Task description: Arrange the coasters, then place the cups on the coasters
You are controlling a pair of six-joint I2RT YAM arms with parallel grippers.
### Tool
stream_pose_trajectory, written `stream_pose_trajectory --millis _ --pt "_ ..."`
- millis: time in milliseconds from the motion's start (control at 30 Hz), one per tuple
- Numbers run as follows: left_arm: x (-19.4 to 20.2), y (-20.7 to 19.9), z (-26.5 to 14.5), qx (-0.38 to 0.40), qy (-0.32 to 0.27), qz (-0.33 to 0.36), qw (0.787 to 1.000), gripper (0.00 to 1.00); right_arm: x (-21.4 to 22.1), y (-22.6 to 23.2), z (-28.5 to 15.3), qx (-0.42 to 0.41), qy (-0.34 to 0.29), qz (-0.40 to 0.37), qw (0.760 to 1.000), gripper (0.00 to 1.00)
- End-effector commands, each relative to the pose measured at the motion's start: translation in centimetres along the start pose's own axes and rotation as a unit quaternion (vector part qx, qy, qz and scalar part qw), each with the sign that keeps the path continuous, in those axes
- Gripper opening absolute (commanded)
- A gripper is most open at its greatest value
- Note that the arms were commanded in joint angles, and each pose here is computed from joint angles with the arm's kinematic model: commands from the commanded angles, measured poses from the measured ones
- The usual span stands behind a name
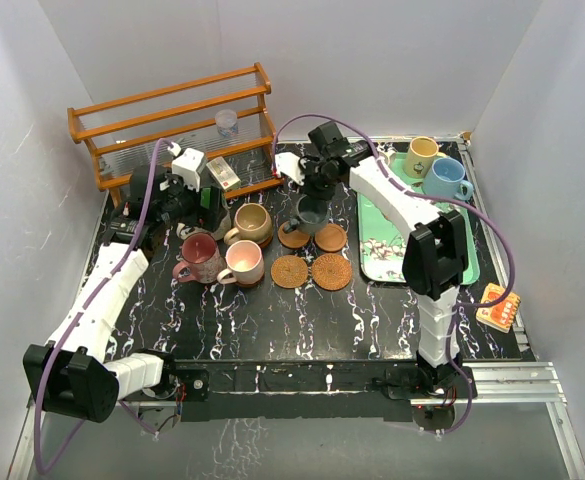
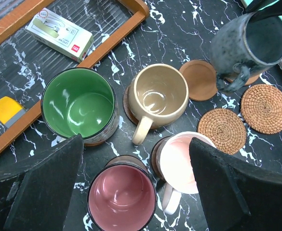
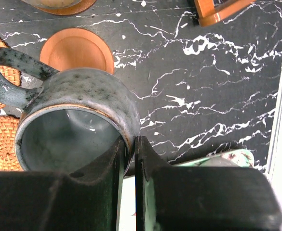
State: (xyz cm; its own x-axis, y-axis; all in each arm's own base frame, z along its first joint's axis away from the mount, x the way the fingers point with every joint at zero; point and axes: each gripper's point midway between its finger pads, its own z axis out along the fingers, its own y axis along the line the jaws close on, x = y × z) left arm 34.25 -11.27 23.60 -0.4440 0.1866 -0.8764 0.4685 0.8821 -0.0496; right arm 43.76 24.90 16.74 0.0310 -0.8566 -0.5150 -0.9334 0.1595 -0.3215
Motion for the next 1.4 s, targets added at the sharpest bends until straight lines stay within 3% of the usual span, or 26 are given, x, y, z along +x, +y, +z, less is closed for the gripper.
stream_pose_trajectory --millis 0,467,1367 --pt "-1.0 -0.2 -1.2 0.004 -0.026 0.002 1.000 0.90 -4.9 -3.0 -1.9 0.043 -0.061 -0.059 0.995 0.00" --pt "-0.8 0.2 -1.3 0.000 -0.026 0.007 1.000 0.90 -5.1 -2.4 1.8 -0.001 -0.045 -0.096 0.994 0.00" --pt "-0.6 0.3 -1.6 -0.001 -0.030 0.006 1.000 0.90 -6.3 -0.6 4.6 -0.034 -0.046 -0.108 0.993 0.00"
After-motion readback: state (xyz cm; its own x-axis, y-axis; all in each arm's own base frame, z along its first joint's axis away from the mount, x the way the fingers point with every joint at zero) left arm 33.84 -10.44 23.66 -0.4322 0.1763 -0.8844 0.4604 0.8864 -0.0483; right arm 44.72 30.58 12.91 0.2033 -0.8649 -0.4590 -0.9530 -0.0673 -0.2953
